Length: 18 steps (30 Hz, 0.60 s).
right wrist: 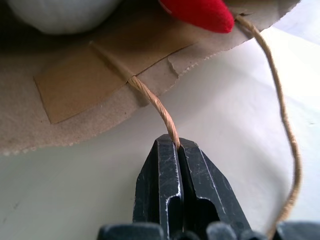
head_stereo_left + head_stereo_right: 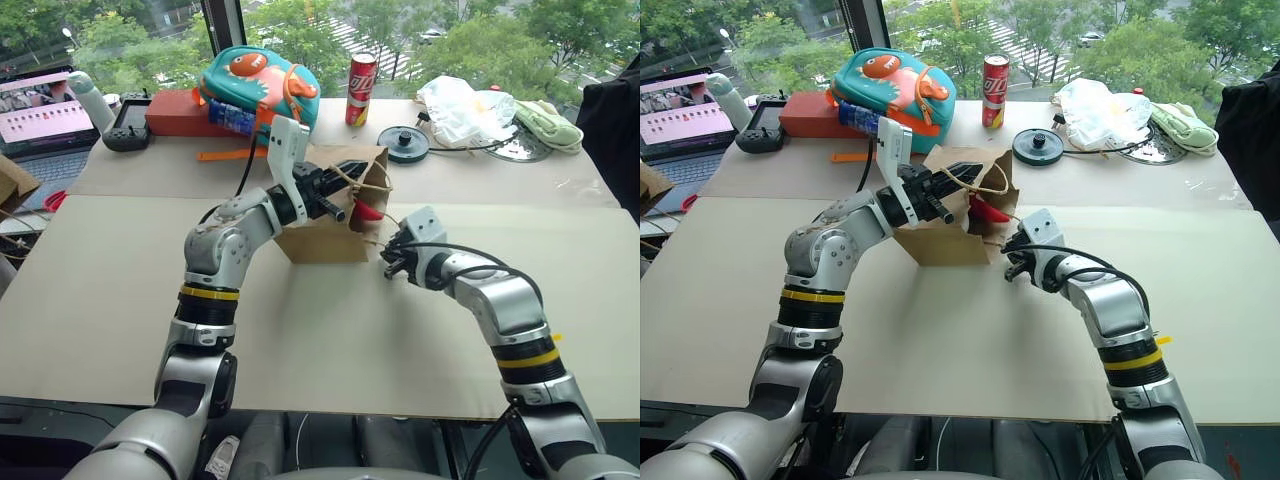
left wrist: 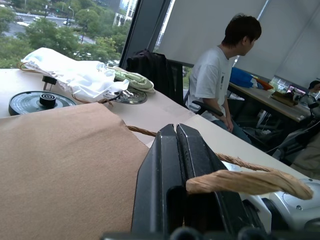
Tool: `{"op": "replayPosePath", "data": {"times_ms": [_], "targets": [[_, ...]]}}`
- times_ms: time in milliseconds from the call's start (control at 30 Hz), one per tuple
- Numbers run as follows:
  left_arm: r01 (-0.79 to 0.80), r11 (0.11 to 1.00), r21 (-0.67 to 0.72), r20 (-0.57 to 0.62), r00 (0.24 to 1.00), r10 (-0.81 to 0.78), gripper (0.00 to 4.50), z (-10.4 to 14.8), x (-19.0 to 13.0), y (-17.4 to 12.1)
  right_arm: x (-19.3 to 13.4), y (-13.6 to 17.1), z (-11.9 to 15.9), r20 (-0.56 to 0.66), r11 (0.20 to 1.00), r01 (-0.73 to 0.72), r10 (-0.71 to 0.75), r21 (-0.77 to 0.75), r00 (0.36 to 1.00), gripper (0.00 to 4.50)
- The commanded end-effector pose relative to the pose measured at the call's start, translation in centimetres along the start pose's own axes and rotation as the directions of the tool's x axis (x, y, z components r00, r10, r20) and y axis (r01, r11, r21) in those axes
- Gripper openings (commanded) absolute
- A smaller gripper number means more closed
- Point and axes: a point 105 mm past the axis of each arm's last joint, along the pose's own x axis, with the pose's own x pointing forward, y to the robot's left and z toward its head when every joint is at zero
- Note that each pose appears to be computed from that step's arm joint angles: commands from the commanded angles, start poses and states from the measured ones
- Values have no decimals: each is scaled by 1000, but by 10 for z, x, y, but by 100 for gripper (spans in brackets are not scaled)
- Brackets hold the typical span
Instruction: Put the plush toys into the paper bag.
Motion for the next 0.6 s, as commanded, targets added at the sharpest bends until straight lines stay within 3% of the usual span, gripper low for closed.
{"op": "replayPosePath", "data": {"times_ms": [33, 167, 300, 467, 600], "targets": [[37, 999, 20, 38, 999, -38, 0, 15, 2, -8, -19, -1, 28, 91, 1000, 15, -15, 0, 996, 3], [77, 997, -21, 72, 995, -76, 0, 20, 2, -14, -45, 8, 47, 130, 999, 11, -7, -34, 991, 3], [225, 968, -111, 162, 965, -206, 0, 31, 1, -35, -77, 19, 68, 157, 992, 37, -18, -120, 987, 3], [216, 954, -207, 254, 954, -160, 0, 31, -5, -24, -100, 14, 78, 119, 964, 132, -107, -229, 987, 3], [212, 939, -272, 243, 959, -146, 0, 16, -7, -18, -106, 19, 85, 110, 954, 140, -114, -266, 987, 3]]}}
